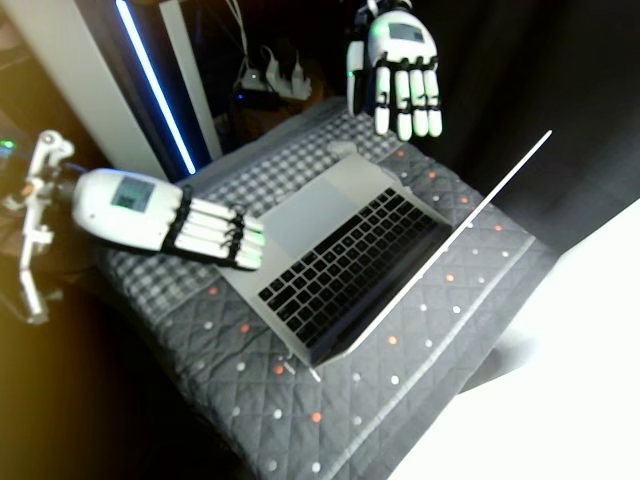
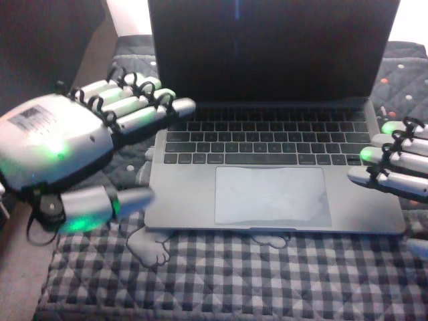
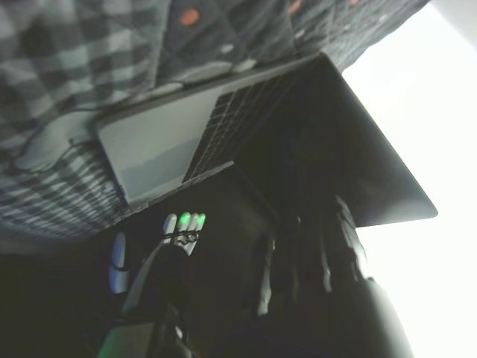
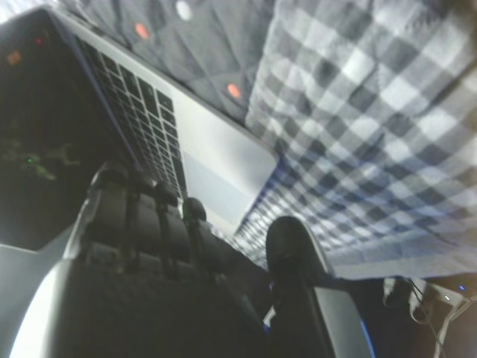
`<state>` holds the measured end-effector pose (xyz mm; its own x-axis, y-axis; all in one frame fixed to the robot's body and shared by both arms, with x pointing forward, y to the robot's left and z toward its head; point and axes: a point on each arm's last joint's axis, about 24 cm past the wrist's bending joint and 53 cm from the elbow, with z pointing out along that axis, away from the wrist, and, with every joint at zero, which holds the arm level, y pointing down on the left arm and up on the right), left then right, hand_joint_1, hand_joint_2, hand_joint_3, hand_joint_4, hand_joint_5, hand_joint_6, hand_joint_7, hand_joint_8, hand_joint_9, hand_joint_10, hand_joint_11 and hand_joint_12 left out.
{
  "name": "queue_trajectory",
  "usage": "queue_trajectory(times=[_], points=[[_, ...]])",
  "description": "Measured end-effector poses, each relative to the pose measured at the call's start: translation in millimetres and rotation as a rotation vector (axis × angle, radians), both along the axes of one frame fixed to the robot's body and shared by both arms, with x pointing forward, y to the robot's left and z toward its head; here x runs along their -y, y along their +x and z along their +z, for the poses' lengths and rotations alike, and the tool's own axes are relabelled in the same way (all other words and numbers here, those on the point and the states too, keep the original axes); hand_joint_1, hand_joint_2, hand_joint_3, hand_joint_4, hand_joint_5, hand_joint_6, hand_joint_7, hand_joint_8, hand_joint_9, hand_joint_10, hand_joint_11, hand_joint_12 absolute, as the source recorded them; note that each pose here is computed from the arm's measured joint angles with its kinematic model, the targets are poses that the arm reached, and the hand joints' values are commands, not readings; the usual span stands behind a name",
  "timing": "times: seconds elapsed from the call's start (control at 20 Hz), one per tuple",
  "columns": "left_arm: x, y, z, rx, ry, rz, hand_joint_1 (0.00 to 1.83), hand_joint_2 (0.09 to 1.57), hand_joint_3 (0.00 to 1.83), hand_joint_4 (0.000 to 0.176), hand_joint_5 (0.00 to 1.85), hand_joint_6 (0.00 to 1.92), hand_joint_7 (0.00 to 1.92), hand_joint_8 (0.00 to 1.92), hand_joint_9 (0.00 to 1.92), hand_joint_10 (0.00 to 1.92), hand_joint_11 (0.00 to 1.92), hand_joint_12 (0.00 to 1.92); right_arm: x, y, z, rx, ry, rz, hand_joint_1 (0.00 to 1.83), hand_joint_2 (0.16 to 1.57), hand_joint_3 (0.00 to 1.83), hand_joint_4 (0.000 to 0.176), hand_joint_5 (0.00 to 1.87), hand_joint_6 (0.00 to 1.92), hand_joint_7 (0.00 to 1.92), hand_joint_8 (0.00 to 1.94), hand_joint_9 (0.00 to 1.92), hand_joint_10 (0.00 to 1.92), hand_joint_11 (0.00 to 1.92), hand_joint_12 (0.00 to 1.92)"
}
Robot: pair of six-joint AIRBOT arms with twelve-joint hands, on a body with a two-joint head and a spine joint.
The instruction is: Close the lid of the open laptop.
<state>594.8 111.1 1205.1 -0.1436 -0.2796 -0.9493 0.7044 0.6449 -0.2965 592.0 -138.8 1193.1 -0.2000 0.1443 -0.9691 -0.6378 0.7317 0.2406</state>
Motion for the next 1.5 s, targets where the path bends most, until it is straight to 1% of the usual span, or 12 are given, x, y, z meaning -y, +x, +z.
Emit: queue_trajectory(times=[0.2, 0.3, 0.4, 0.45, 0.6, 0.9, 1.0, 1.1, 1.15, 1.25, 1.35, 1.5], points=[[-1.3, -0.8, -3.8, -0.007, 0.010, 0.000, 0.41, 1.40, 0.00, 0.038, 0.11, 0.03, 0.09, 0.01, 0.08, 0.03, 0.00, 0.98, -0.3, -3.2, 5.5, 0.013, 0.007, 0.004, 0.00, 1.42, 0.02, 0.000, 0.00, 0.00, 0.00, 0.00, 0.00, 0.00, 0.00, 0.00], [0.3, -1.3, -10.8, -0.024, 0.028, -0.003, 0.32, 1.43, 0.00, 0.059, 0.10, 0.01, 0.12, 0.01, 0.09, 0.04, 0.00, 0.72, 1.4, -3.0, 13.3, 0.034, 0.027, 0.002, 0.00, 1.39, 0.00, 0.036, 0.00, 0.00, 0.00, 0.00, 0.00, 0.00, 0.00, 0.00], [9.8, -4.9, -26.5, -0.067, 0.043, -0.022, 0.32, 1.44, 0.00, 0.042, 0.11, 0.01, 0.15, 0.01, 0.11, 0.04, 0.00, 0.47, 0.7, -3.7, 18.1, 0.050, 0.039, 0.006, 0.02, 1.37, 0.00, 0.073, 0.00, 0.00, 0.00, 0.00, 0.00, 0.00, 0.00, 0.00], [15.3, -7.4, -35.7, -0.094, 0.053, -0.038, 0.42, 1.41, 0.00, 0.002, 0.19, 0.04, 0.23, 0.03, 0.18, 0.07, 0.00, 0.71, 0.2, -4.2, 20.0, 0.057, 0.043, 0.009, 0.03, 1.37, 0.00, 0.089, 0.00, 0.00, 0.00, 0.00, 0.00, 0.00, 0.00, 0.00], [28.4, -12.6, -64.4, -0.166, 0.082, -0.066, 0.46, 1.39, 0.00, 0.000, 0.26, 0.06, 0.30, 0.02, 0.24, 0.11, 0.00, 0.99, 1.0, -3.5, 23.6, 0.064, 0.058, 0.004, 0.00, 1.38, 0.00, 0.068, 0.00, 0.00, 0.00, 0.00, 0.00, 0.00, 0.00, 0.00], [34.3, -10.5, -85.8, -0.241, 0.072, -0.074, 0.39, 1.42, 0.00, 0.000, 0.20, 0.01, 0.23, 0.00, 0.18, 0.08, 0.00, 0.64, 2.8, -2.7, 34.0, 0.091, 0.094, -0.001, 0.09, 1.40, 0.01, 0.145, 0.00, 0.00, 0.00, 0.00, 0.00, 0.00, 0.00, 0.00], [35.7, -11.0, -87.5, -0.244, 0.070, -0.081, 0.35, 1.42, 0.00, 0.018, 0.16, 0.00, 0.21, 0.00, 0.19, 0.08, 0.00, 0.58, 7.9, 1.3, 37.4, 0.100, 0.103, -0.015, 0.19, 1.42, 0.01, 0.102, 0.00, 0.00, 0.00, 0.00, 0.00, 0.00, 0.00, 0.00], [36.1, -11.4, -87.5, -0.247, 0.068, -0.083, 0.31, 1.43, 0.01, 0.023, 0.18, 0.01, 0.20, 0.00, 0.18, 0.08, 0.00, 0.59, 9.7, 6.8, 49.9, 0.126, 0.131, -0.027, 0.10, 1.41, 0.00, 0.122, 0.00, 0.00, 0.00, 0.00, 0.00, 0.00, 0.00, 0.00], [36.0, -11.3, -87.6, -0.250, 0.066, -0.083, 0.33, 1.43, 0.00, 0.014, 0.19, 0.01, 0.20, 0.00, 0.19, 0.09, 0.00, 0.64, 10.0, 13.4, 65.7, 0.161, 0.161, -0.034, 0.07, 1.39, 0.00, 0.101, 0.00, 0.00, 0.00, 0.00, 0.00, 0.00, 0.00, 0.00], [35.8, -11.5, -87.5, -0.254, 0.060, -0.083, 0.27, 1.44, 0.01, 0.029, 0.17, 0.00, 0.18, 0.00, 0.16, 0.07, 0.00, 0.64, 4.6, 26.2, 101.9, 0.243, 0.229, -0.031, 0.09, 1.35, 0.00, 0.160, 0.00, 0.00, 0.00, 0.00, 0.00, 0.00, 0.00, 0.00], [36.0, -12.6, -88.1, -0.253, 0.060, -0.086, 0.29, 1.44, 0.00, 0.025, 0.17, 0.00, 0.18, 0.00, 0.15, 0.07, 0.00, 0.57, -12.4, 35.0, 126.9, 0.296, 0.240, -0.001, 0.17, 1.40, 0.00, 0.086, 0.00, 0.00, 0.00, 0.00, 0.00, 0.00, 0.00, 0.00], [36.6, -13.0, -88.9, -0.257, 0.058, -0.088, 0.29, 1.44, 0.00, 0.024, 0.16, 0.00, 0.16, 0.00, 0.13, 0.06, 0.00, 0.37, -28.8, 47.0, 137.6, 0.305, 0.236, 0.015, 0.14, 1.41, 0.00, 0.058, 0.00, 0.00, 0.00, 0.00, 0.00, 0.00, 0.00, 0.00]])
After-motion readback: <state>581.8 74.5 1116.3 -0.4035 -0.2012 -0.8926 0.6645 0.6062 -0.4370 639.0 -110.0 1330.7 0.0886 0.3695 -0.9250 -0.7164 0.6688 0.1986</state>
